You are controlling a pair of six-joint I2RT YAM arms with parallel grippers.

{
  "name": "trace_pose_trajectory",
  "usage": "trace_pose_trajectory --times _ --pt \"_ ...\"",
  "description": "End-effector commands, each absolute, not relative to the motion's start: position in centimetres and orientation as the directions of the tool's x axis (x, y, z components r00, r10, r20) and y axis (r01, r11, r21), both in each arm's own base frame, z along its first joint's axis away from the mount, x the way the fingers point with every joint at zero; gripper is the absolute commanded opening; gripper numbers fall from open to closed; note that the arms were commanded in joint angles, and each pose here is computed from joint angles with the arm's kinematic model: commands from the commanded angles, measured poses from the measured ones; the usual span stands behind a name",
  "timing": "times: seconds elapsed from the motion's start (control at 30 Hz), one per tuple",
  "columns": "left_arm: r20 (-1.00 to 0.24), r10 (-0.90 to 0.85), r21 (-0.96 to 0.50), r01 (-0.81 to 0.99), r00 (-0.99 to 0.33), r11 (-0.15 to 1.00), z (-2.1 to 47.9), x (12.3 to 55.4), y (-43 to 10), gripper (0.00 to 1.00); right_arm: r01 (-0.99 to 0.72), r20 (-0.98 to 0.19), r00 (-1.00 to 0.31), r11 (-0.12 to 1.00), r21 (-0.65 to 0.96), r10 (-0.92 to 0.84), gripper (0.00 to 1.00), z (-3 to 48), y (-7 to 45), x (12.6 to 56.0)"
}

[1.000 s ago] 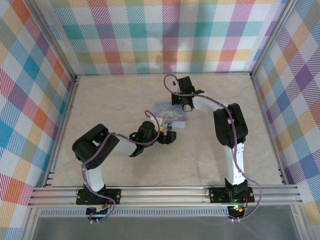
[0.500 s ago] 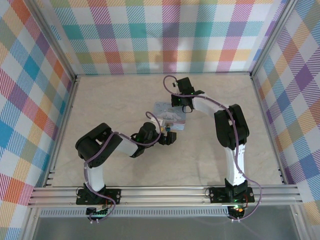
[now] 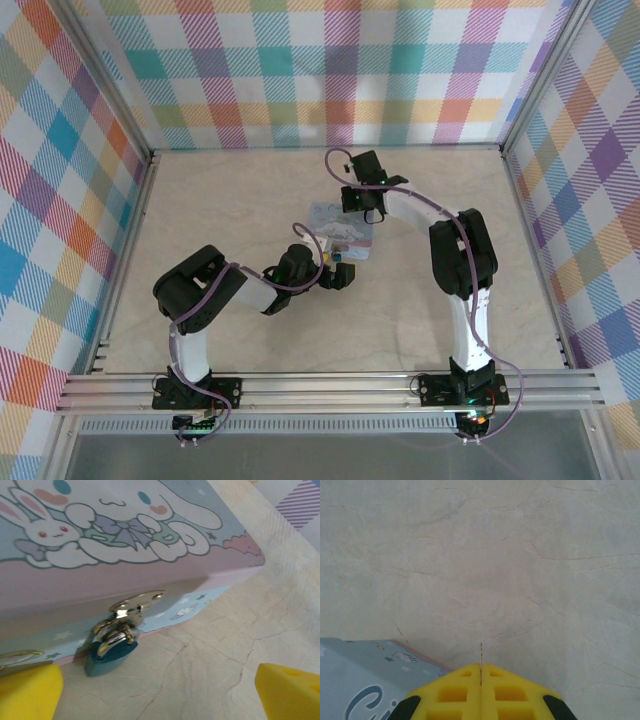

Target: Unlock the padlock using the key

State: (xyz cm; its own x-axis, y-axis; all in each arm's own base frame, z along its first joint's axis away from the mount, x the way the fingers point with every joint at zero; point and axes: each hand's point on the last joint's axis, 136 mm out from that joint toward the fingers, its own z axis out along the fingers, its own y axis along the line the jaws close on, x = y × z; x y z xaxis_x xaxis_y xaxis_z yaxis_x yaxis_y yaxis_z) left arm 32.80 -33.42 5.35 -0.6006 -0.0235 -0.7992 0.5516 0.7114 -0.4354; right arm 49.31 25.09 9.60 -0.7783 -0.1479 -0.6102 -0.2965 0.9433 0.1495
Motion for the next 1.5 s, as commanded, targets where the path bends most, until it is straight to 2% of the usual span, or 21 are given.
trace_pose_trajectory --times 0.0,0.23,0.47,0.63,0.9,1.3,1.47 --pt "-0.808 -0.011 -0.447 0.600 -0.589 0.663 6.5 32.0 -34.2 0.99 -0.263 -0.638 -0.763 0.952 0.159 -0.104 0.00 13.5 24.1 50.1" --pt "-0.799 -0.003 -0.464 0.614 -0.601 0.638 7.4 31.7 -34.4 1.00 -0.154 -0.662 -0.749 0.982 0.112 -0.043 0.00 15.4 20.0 51.0" --pt "-0.807 -0.011 -0.433 0.577 -0.591 0.692 6.8 32.8 -33.7 1.00 -0.088 -0.616 -0.787 0.995 0.037 -0.047 0.00 12.3 16.8 50.2" --pt "-0.820 -0.025 -0.409 0.553 -0.572 0.726 6.5 33.6 -33.6 1.00 -0.103 -0.578 -0.815 0.992 0.067 -0.046 0.00 10.0 17.4 49.5" --pt "-0.815 -0.002 -0.414 0.580 -0.579 0.702 6.0 33.9 -35.1 1.00 -0.144 -0.510 -0.858 0.981 0.130 -0.058 0.00 6.9 19.7 47.6" --pt "-0.799 -0.006 -0.488 0.643 -0.601 0.590 7.0 33.3 -37.5 0.96 -0.187 -0.487 -0.870 0.968 0.169 -0.083 0.00 5.7 22.3 45.7" --pt "-0.785 -0.027 -0.538 0.659 -0.619 0.525 8.1 33.2 -38.0 0.91 -0.195 -0.498 -0.863 0.966 0.168 -0.087 0.00 6.2 22.4 45.6"
